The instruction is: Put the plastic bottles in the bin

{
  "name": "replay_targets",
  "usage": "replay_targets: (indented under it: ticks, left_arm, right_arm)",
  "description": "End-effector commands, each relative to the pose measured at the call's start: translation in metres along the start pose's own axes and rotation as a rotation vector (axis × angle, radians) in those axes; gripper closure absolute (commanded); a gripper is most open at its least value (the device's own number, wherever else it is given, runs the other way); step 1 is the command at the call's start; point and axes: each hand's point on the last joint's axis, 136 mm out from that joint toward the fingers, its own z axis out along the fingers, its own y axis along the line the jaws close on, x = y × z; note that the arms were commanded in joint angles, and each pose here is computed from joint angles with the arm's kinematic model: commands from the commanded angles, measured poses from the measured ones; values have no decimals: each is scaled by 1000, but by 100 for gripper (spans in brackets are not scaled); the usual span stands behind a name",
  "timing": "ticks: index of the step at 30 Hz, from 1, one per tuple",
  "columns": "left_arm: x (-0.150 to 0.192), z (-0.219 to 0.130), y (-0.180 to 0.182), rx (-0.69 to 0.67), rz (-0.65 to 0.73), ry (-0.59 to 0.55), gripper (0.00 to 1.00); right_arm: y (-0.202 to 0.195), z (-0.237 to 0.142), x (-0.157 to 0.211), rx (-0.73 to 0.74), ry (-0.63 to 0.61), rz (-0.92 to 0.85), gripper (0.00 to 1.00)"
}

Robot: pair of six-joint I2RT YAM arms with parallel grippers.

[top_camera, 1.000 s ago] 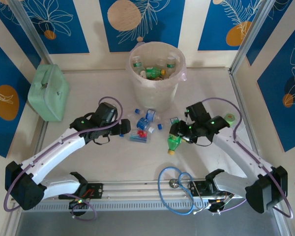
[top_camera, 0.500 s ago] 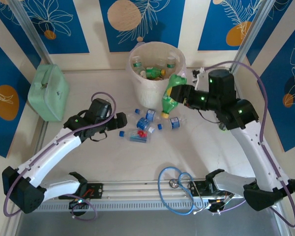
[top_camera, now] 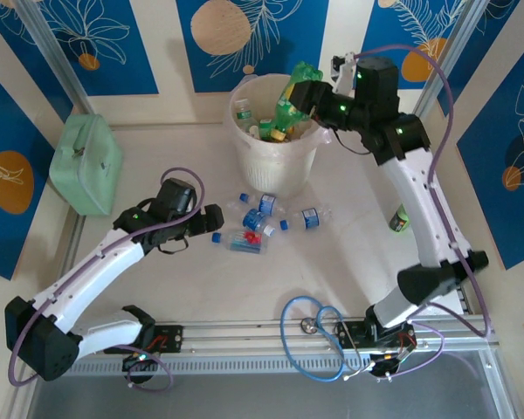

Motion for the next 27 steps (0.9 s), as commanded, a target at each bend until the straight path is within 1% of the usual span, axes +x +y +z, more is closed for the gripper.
replay_targets:
  ticks: [1, 4, 6, 7, 9, 10, 13, 17, 20, 21, 23, 27]
  left_arm:
    - [7, 5, 8, -21, -13, 39, 5]
    - [9, 6, 13, -42, -17, 49, 5]
    - [10, 7, 16, -55, -21, 57, 5]
    - [11, 8, 17, -59, -25, 60, 5]
    - [13, 9, 19, -64, -41, 66, 5]
    - [14, 11, 20, -66, -53, 69, 5]
    - [17, 14, 20, -66, -75, 80, 6]
    - [17, 17, 20, -70, -72, 88, 6]
    - [17, 18, 20, -69, -67, 89, 6]
    - [16, 18, 19, -66, -63, 88, 6]
    - [15, 19, 17, -62, -56, 89, 6]
    - [11, 19, 10, -38, -30, 86, 7]
  right_arm:
    - [-15, 18, -19, 17, -8, 29, 61]
    - [-31, 37, -26, 48, 20, 43, 61]
    - [-38, 46, -28, 58, 37, 45, 58]
    - [-42, 51, -29, 67, 44, 47, 55]
    - [-48, 59, -29, 76, 58, 49, 44]
    - [-53, 63, -28, 86, 69, 57, 41]
    - [-64, 70, -27, 106, 91, 72, 36]
    - [-63, 68, -25, 103, 94, 65, 31]
    - [-59, 62, -26, 94, 83, 49, 20]
    - [-58, 60, -26, 94, 83, 46, 18]
    - [-57, 58, -26, 91, 85, 46, 13]
    - [-53, 52, -27, 91, 81, 43, 12]
